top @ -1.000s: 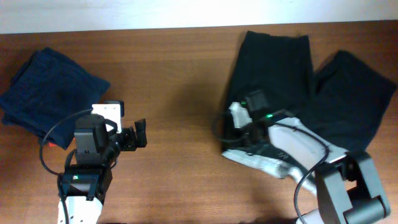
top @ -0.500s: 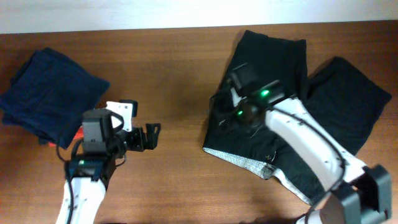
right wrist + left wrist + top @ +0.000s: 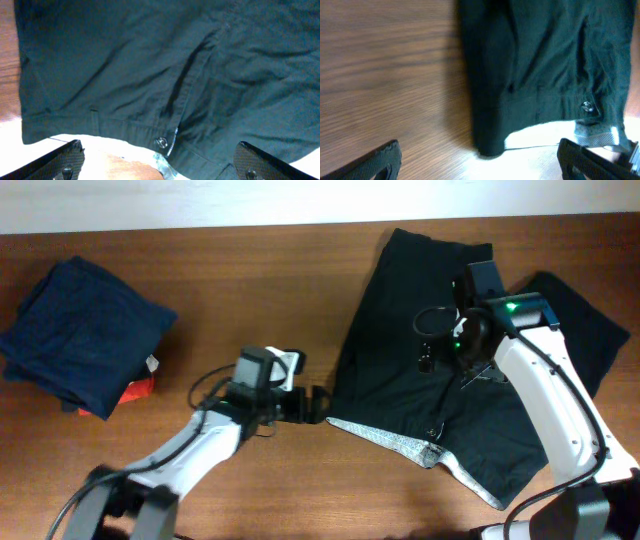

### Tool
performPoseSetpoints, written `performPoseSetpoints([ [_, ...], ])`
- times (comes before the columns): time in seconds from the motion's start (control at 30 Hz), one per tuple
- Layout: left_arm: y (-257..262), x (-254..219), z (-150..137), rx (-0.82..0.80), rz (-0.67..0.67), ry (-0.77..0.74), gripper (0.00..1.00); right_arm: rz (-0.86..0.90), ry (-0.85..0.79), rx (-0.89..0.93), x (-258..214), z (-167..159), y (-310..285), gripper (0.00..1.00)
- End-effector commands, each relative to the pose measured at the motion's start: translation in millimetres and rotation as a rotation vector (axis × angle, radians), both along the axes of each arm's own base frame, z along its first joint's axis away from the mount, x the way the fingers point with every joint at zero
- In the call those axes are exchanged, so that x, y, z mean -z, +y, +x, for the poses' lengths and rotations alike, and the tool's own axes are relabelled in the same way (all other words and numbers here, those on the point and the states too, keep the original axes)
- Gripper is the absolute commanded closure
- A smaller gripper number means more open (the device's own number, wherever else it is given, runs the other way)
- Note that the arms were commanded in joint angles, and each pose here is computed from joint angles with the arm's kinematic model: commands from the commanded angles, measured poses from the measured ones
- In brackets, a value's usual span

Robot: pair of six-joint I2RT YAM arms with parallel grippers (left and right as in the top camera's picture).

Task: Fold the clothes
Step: 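Drag the black shorts with the right gripper to the table center, then grasp the near edges of the shorts with both grippers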

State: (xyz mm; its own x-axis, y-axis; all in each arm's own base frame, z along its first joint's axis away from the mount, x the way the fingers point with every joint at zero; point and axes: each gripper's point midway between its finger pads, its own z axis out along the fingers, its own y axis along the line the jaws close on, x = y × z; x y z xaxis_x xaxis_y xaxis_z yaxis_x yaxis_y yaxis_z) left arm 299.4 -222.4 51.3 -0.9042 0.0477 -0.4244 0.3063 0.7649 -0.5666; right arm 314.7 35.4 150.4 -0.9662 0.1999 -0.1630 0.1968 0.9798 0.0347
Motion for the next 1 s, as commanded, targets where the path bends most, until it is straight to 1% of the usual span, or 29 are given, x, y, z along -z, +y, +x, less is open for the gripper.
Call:
performPoseSetpoints([
  [0.0, -33, 10, -4, 0.014, -0.060, 0.043, 0.02, -0.012, -0.022, 0.030, -8, 1, -9, 0.01],
  [0.07, -44, 16, -4, 0.040, -0.066, 0.026, 0.09, -0.012, -0.022, 0.030, -8, 1, -9, 0.01],
  [0.1, -49, 19, -5, 0.048, -0.064, 0.019, 0.22, -0.012, -0.022, 0.030, -8, 1, -9, 0.01],
  [0.17, -55, 25, -5, 0.061, -0.062, 0.009, 0.44, -0.013, -0.019, 0.030, -8, 0, -9, 0.01],
  [0.2, -56, 26, -5, 0.061, -0.058, 0.007, 0.62, -0.014, -0.018, 0.030, -8, 0, -9, 0.01],
  [0.23, -54, 28, -4, 0.054, -0.050, 0.004, 0.77, -0.017, -0.015, 0.028, -8, -1, -10, 0.01],
  [0.27, -53, 29, -3, 0.046, -0.040, -0.001, 0.97, -0.018, -0.015, 0.023, -8, -1, -10, 0.01],
  [0.3, -50, 29, 1, 0.030, -0.028, -0.011, 0.99, -0.019, -0.015, 0.020, -8, -1, -10, 0.01],
  [0.33, -46, 30, 6, 0.012, -0.013, -0.024, 0.99, -0.024, -0.015, 0.021, -8, -1, -11, 0.01],
  [0.4, -32, 26, 25, -0.024, 0.021, -0.076, 0.99, -0.073, -0.008, 0.031, -8, -3, -20, 0.01],
  [0.47, -3, 8, 62, -0.105, 0.056, -0.135, 0.99, -0.111, 0.009, 0.054, -8, -7, -32, 0.01],
  [0.5, 18, -5, 86, -0.169, 0.075, -0.162, 0.99, -0.111, 0.015, 0.072, -8, -9, -37, 0.01],
  [0.53, 42, -25, 116, -0.238, 0.089, -0.211, 0.99, -0.110, 0.020, 0.089, -8, -9, -43, 0.01],
  [0.63, 104, -95, 185, -0.418, 0.091, -0.375, 0.99, -0.107, 0.034, 0.136, -7, -13, -57, 0.01],
  [0.67, 118, -116, 199, -0.454, 0.081, -0.418, 0.99, -0.107, 0.038, 0.150, -7, -14, -61, 0.01],
  [0.7, 132, -136, 210, -0.485, 0.070, -0.457, 0.69, -0.107, 0.042, 0.160, -7, -15, -64, 0.01],
  [0.73, 142, -152, 217, -0.501, 0.057, -0.482, 0.24, -0.107, 0.043, 0.169, -7, -16, -67, 0.01],
  [0.77, 147, -158, 218, -0.497, 0.045, -0.473, 0.01, -0.107, 0.043, 0.173, -7, -16, -68, 0.01],
  [0.83, 147, -144, 206, -0.467, 0.036, -0.377, 0.01, -0.107, 0.046, 0.174, -6, -16, -69, 0.01],
  [0.87, 145, -130, 195, -0.452, 0.044, -0.300, 0.01, -0.105, 0.051, 0.174, -6, -17, -68, 0.01],
  [0.9, 146, -112, 180, -0.450, 0.074, -0.201, 0.01, -0.096, 0.059, 0.172, -4, -19, -66, 0.01],
  [0.97, 152, -73, 138, -0.455, 0.167, 0.021, 0.01, -0.059, 0.074, 0.166, -1, -22, -60, 0.01],
])
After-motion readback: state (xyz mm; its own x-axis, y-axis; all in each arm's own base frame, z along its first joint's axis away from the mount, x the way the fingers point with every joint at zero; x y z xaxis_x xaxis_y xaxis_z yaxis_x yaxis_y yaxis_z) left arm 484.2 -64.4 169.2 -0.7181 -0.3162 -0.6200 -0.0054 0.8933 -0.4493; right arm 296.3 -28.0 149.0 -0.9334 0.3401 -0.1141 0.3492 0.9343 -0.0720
